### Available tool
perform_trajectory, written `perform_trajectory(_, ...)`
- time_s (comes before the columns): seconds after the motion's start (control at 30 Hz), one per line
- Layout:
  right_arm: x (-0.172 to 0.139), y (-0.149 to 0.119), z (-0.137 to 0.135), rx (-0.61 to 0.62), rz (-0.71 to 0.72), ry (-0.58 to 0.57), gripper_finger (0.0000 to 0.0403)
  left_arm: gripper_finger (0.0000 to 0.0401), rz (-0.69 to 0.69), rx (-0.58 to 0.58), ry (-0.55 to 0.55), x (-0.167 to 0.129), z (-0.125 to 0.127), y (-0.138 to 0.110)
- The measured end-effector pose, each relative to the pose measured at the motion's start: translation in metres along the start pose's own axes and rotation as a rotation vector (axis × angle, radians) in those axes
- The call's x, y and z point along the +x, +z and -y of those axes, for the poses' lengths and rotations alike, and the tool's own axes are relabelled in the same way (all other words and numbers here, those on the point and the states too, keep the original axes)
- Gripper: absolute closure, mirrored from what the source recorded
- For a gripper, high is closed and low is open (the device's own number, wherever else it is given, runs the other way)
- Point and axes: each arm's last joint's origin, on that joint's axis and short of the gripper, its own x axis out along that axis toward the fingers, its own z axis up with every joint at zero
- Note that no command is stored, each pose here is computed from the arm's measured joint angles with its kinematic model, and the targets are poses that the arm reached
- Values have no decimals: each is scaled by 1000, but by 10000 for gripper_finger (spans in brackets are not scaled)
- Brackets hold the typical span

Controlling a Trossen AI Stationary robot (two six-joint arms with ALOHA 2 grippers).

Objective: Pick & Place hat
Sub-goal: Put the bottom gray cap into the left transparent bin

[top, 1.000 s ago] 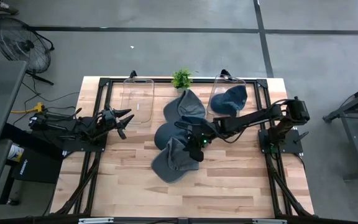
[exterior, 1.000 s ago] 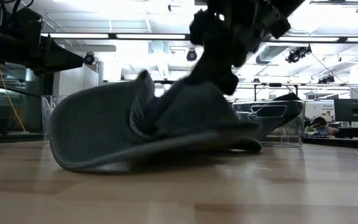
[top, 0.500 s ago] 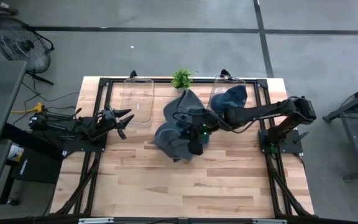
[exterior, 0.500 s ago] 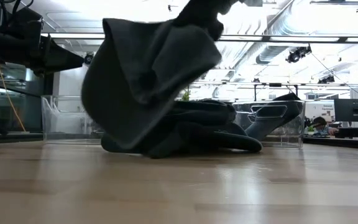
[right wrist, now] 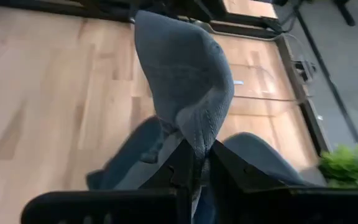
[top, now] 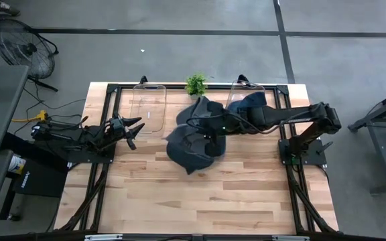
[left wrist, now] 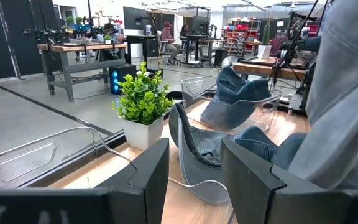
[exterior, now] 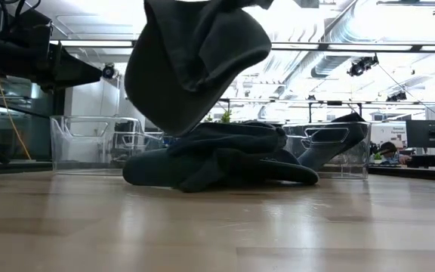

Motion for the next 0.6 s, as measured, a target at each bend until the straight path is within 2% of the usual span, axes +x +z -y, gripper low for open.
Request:
perform_trajectory(0.3,-6,-3,3,-34,-80,-22,379,259,0,0,0,0,0,0)
perform_trajectory(0.6,-6,-4,3,-35,-85,-24,379,259,0,0,0,0,0,0)
